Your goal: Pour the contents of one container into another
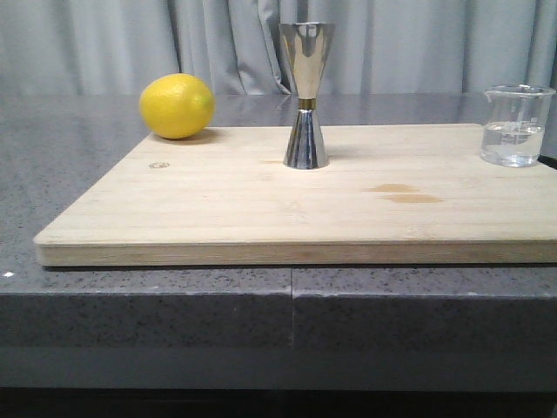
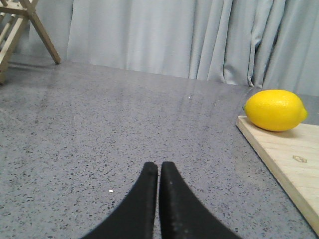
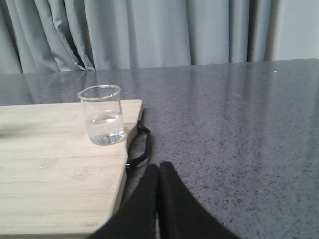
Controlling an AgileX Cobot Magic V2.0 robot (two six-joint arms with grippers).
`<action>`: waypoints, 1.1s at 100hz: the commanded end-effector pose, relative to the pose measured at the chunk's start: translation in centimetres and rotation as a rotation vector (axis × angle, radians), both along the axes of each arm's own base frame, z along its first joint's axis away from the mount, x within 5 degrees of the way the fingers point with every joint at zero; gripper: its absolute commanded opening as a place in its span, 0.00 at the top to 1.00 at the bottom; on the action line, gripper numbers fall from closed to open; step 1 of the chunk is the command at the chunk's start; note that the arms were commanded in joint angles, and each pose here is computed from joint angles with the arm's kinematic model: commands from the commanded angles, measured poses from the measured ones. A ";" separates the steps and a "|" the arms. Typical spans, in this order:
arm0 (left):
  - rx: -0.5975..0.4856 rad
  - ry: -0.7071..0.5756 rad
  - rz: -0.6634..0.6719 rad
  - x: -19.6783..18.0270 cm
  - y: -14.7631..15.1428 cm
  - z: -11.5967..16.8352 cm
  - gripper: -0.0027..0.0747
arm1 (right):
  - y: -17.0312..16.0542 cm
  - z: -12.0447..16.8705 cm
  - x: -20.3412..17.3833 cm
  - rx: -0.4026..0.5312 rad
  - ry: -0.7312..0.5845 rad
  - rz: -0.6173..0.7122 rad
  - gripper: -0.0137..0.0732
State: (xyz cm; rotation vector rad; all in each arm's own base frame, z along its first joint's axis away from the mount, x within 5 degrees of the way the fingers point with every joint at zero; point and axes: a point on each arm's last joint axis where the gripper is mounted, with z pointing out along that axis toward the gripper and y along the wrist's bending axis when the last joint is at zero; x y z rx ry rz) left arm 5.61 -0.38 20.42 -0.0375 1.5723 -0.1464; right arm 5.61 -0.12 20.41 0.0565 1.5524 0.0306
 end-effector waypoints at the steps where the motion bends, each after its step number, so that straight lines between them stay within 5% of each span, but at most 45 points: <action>1: -0.015 -0.076 0.000 -0.1 0.0 0.1 0.99 | 0.0 0.0 -0.1 -0.002 -0.076 0.002 0.92; 110: -0.015 -0.076 0.000 -0.1 0.0 0.1 0.99 | 0.0 0.1 -0.1 -0.003 -0.093 0.003 0.92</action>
